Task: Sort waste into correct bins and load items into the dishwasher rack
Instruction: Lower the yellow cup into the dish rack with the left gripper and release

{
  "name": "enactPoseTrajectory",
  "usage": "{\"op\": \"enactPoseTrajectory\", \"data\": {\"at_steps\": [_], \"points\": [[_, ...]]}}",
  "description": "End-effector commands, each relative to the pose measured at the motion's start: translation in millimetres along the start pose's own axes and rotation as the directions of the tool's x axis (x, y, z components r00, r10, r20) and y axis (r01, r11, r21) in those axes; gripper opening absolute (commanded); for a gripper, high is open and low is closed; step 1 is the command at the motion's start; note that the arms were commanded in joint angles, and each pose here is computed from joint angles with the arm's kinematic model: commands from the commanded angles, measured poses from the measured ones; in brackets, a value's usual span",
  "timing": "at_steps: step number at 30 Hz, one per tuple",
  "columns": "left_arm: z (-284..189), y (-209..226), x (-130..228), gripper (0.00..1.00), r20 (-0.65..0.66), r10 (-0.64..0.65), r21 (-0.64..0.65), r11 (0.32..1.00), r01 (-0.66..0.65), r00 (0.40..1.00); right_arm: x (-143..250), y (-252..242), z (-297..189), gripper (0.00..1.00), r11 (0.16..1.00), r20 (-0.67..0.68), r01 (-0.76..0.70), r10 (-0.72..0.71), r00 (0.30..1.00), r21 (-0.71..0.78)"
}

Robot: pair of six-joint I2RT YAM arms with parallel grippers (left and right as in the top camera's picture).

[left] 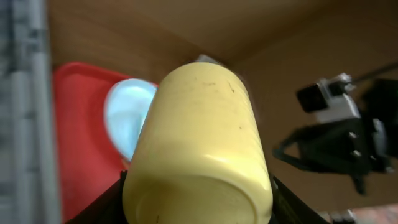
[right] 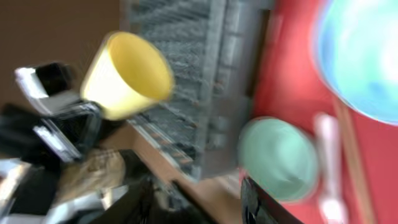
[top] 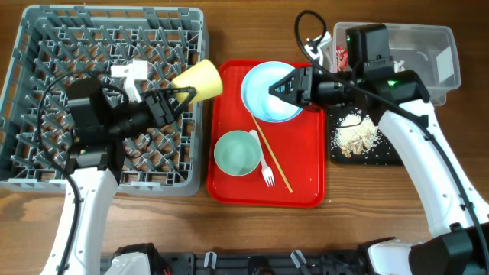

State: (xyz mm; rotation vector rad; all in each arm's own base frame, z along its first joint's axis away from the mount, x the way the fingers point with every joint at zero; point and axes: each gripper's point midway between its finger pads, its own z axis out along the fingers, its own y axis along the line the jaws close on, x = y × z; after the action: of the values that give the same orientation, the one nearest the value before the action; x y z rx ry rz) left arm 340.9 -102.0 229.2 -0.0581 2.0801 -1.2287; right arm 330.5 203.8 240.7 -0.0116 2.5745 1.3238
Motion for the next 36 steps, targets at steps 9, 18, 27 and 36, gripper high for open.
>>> {"op": "enactPoseTrajectory", "data": {"at_steps": [9, 18, 27, 36], "points": [[-92.8, 40.7, -7.5, 0.04, 0.057, -0.028, -0.658, 0.751, 0.059, 0.998, -0.6, -72.8, -81.3, 0.45, 0.81, 0.028, 0.061, -0.096, 0.995, 0.584], [-143.7, 75.9, 23.2, 0.04, 0.093, -0.202, -0.804, 0.562, 0.193, 0.975, 8.0, -78.1, -89.7, 0.51, 0.777, -0.005, 0.07, -0.085, 0.996, 0.625], [-155.1, 110.2, 31.5, 0.04, 0.102, -0.296, -0.863, 0.449, 0.233, 0.95, 8.3, -78.3, -89.5, 0.54, 0.777, -0.006, 0.07, -0.085, 0.996, 0.625], [-128.2, 166.3, 32.0, 0.25, 0.06, -0.394, -0.881, 0.41, 0.234, 0.917, 8.5, -78.3, -89.5, 0.54, 0.777, -0.007, 0.07, -0.084, 0.996, 0.625]]}}
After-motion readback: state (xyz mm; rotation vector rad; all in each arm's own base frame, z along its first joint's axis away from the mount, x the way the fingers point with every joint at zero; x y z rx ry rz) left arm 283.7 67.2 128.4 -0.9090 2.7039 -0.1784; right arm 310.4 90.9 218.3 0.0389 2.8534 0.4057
